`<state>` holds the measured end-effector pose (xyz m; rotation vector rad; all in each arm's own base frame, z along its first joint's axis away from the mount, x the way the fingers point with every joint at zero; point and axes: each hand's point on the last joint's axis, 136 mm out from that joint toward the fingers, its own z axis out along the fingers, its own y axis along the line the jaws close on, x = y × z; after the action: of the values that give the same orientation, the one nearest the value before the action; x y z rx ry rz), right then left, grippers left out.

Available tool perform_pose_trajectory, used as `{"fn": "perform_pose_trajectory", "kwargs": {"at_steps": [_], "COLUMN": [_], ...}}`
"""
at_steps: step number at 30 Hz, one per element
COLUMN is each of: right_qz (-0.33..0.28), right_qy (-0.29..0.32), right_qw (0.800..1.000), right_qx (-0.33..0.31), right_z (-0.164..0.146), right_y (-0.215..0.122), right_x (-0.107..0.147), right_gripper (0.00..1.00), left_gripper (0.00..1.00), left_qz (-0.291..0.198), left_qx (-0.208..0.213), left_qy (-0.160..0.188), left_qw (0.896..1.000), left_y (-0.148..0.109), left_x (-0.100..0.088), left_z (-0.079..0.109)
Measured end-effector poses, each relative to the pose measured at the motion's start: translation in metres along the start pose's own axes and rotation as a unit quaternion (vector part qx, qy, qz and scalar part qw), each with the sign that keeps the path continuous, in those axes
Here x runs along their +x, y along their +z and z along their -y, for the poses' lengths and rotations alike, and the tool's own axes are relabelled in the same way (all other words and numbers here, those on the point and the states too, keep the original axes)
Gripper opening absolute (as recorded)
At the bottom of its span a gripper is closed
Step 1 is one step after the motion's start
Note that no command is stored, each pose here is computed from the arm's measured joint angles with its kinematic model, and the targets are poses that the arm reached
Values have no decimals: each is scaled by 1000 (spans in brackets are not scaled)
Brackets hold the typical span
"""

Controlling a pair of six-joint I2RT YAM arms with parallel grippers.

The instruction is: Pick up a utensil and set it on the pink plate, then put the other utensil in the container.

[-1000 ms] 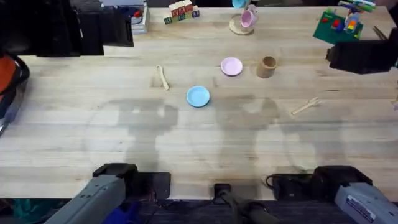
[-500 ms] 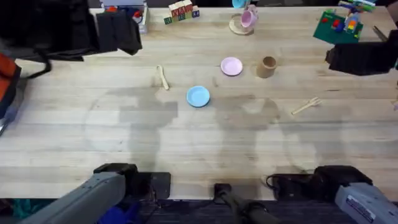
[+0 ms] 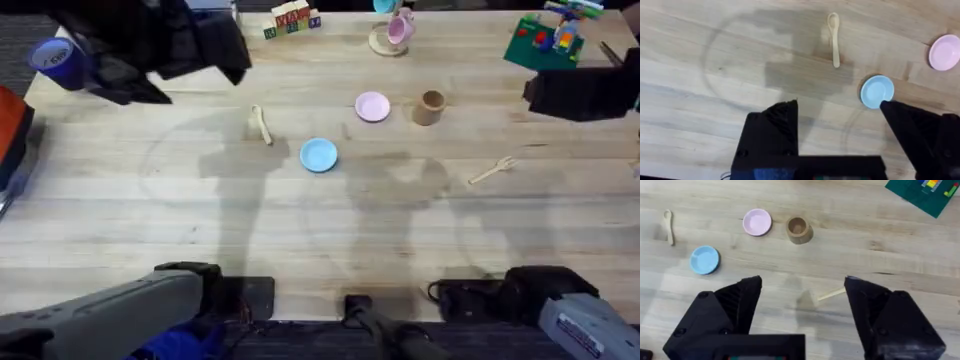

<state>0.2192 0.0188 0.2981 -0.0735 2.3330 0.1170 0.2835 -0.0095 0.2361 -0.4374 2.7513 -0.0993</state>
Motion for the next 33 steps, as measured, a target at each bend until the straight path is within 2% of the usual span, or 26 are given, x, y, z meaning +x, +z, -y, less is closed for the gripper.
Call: {"fn": "perform_pose_trajectory", "kwargs": {"at_steps": [6,15,33], "right_qz": [0,0,0], "right_qy": [0,0,0], "right_qw": [1000,1000,1000], "right_qx": [0,0,0], "right_z": [0,0,0], "right_y": [0,0,0], "right_x": [0,0,0], "right_gripper": [996,996,996], "left_gripper": [995,995,995], "left_qz": [-18,-79,-104], "left_qx": [2,-26,-38], "left_qy": [4,-5,-6], "left_qw": [1000,997,994], "left_y": [38,94,158], "left_x": [8,5,-5], "left_z": [13,15,26]}}
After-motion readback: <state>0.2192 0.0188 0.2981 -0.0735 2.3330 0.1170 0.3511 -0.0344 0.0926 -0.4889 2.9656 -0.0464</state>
